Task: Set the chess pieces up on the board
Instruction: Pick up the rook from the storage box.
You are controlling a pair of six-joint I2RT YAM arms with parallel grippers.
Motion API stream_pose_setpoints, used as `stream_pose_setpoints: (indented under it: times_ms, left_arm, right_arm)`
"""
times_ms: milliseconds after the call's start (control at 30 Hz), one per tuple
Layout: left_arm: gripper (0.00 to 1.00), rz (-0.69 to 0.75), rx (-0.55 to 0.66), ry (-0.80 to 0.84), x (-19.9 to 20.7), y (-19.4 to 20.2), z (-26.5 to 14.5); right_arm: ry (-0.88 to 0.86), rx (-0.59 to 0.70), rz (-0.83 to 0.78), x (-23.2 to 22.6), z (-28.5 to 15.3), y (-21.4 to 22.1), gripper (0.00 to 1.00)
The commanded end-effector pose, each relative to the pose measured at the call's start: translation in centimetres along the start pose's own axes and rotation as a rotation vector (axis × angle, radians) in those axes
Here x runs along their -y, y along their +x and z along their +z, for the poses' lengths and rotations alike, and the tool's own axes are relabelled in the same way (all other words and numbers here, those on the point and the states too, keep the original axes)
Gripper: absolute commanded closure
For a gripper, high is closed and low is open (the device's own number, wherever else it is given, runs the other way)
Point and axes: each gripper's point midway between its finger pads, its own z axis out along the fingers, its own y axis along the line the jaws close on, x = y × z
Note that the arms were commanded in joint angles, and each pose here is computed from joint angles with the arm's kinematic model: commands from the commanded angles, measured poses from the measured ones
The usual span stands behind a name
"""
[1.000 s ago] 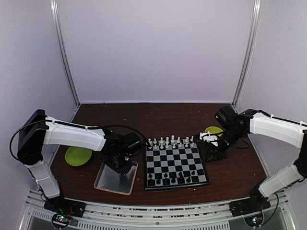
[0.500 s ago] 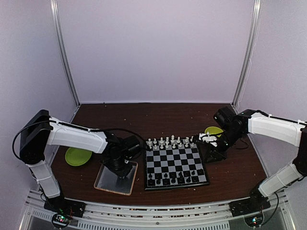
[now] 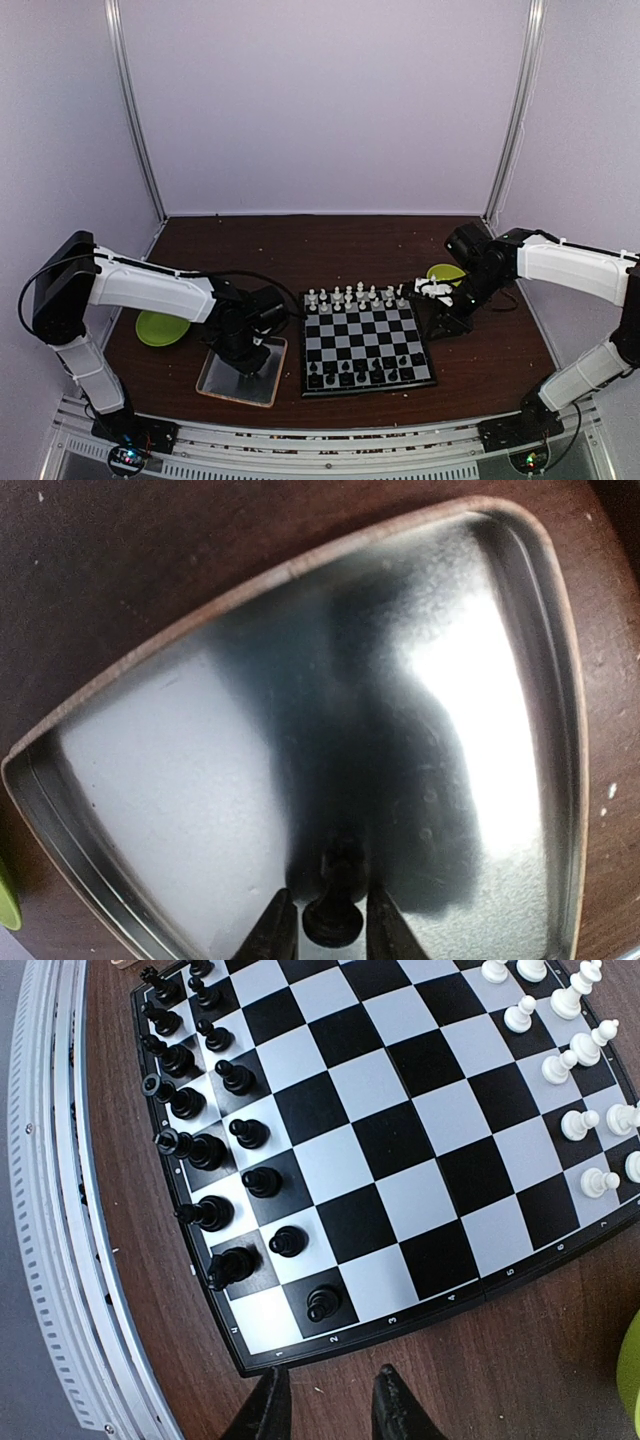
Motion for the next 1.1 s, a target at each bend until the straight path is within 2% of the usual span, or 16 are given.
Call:
stream_pose_setpoints:
  times_ms: [0,367,467,567,700,900,1067]
  left_arm:
    - [0.75,-0.004,-0.087,0.002,-0.3,2.4,0.7]
    - [0.76,0.068,-0.073,-0.012,0.0,1.2,1.7]
    - [0.82,0.081,-0.084,-0.012,0.0,1.4,2.0]
    - [0.92,0.091,-0.083,0.008,0.2,1.6,2.0]
    - [0.98,0.113,-0.039,0.032,0.4,1.2,1.2]
    - [1.0,0.12,0.117,0.025,-0.7,-0.3,-2.5]
    - [0.99,0.076,0.359,0.157,0.7,-3.3,-6.6]
  right_arm:
    - [0.009,0.008,-0.014,0.2,-0.2,-0.8,0.72]
    - [0.011,0.004,-0.014,0.2,-0.1,-0.6,0.71]
    - [0.01,0.002,-0.013,0.2,-0.1,-0.6,0.71]
    - [0.007,0.007,-0.013,0.1,-0.1,-0.8,0.71]
    - [0.014,0.049,-0.012,0.2,-1.2,-2.1,0.72]
    - [-0.063,0.183,-0.021,-1.2,-4.9,-6.8,0.72]
    - [-0.286,0.332,0.084,-2.9,-6.2,-12.0,0.71]
